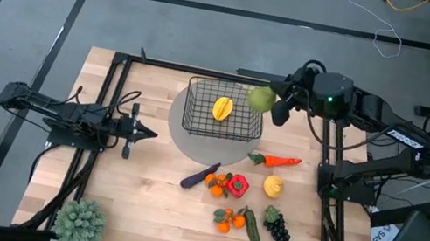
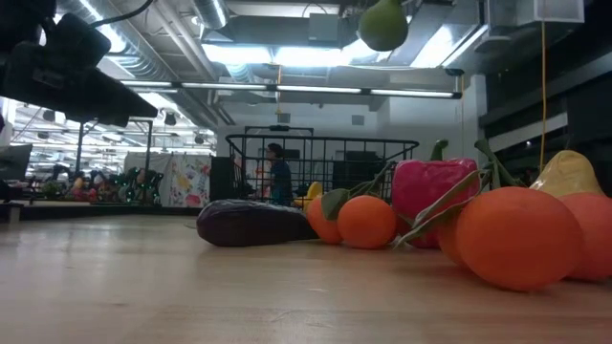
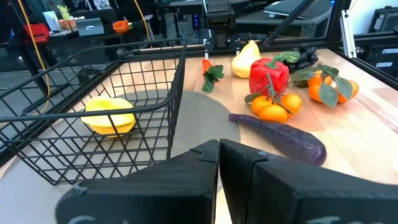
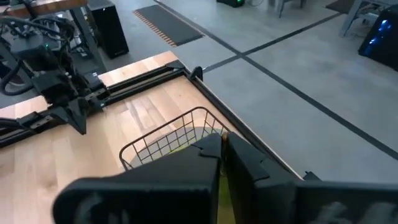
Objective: Build produce basket
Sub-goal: Put the green pear into the black wire basket, then put the yellow pear into the black wire basket
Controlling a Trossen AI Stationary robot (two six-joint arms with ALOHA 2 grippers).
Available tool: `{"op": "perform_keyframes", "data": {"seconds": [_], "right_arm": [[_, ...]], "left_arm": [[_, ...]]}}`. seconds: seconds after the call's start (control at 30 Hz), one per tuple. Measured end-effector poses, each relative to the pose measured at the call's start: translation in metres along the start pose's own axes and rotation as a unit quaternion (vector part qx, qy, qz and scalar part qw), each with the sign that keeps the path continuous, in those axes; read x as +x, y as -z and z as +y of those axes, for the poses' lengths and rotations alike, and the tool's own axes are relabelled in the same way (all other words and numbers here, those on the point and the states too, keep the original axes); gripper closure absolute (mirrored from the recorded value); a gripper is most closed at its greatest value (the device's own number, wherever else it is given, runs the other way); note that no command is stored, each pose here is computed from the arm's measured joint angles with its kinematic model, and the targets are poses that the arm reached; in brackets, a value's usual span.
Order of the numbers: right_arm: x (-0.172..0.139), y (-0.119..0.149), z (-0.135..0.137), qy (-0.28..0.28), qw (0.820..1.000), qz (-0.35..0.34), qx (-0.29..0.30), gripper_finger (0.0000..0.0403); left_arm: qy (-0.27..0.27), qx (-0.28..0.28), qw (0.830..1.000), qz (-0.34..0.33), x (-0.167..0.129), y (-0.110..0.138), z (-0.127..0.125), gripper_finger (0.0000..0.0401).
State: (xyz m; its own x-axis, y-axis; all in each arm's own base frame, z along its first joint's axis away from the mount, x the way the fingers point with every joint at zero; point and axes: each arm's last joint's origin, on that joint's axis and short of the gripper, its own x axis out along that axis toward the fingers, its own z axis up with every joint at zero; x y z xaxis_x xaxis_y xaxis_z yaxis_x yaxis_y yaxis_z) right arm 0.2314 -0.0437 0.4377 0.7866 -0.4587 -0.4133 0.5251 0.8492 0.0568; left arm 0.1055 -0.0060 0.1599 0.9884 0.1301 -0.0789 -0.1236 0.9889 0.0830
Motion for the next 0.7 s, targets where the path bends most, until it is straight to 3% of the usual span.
{"op": "perform_keyframes", "data": {"seconds": [0.2, 0.3, 0.7], "right_arm": [[0.018, -0.002, 0.007, -0.003, 1.0, -0.007, -0.004, 0.0389], [0.03, -0.003, 0.012, -0.003, 0.999, -0.012, -0.035, 0.0385], [0.045, -0.002, 0.016, -0.001, 0.998, -0.012, -0.06, 0.0302]], "left_arm": [[0.0, 0.0, 1.0, 0.0, 0.0, 0.0, 0.0, 0.0397], [0.0, 0.0, 1.0, 0.0, 0.0, 0.0, 0.0, 0.0397], [0.0, 0.0, 1.0, 0.0, 0.0, 0.0, 0.0, 0.0397]]}}
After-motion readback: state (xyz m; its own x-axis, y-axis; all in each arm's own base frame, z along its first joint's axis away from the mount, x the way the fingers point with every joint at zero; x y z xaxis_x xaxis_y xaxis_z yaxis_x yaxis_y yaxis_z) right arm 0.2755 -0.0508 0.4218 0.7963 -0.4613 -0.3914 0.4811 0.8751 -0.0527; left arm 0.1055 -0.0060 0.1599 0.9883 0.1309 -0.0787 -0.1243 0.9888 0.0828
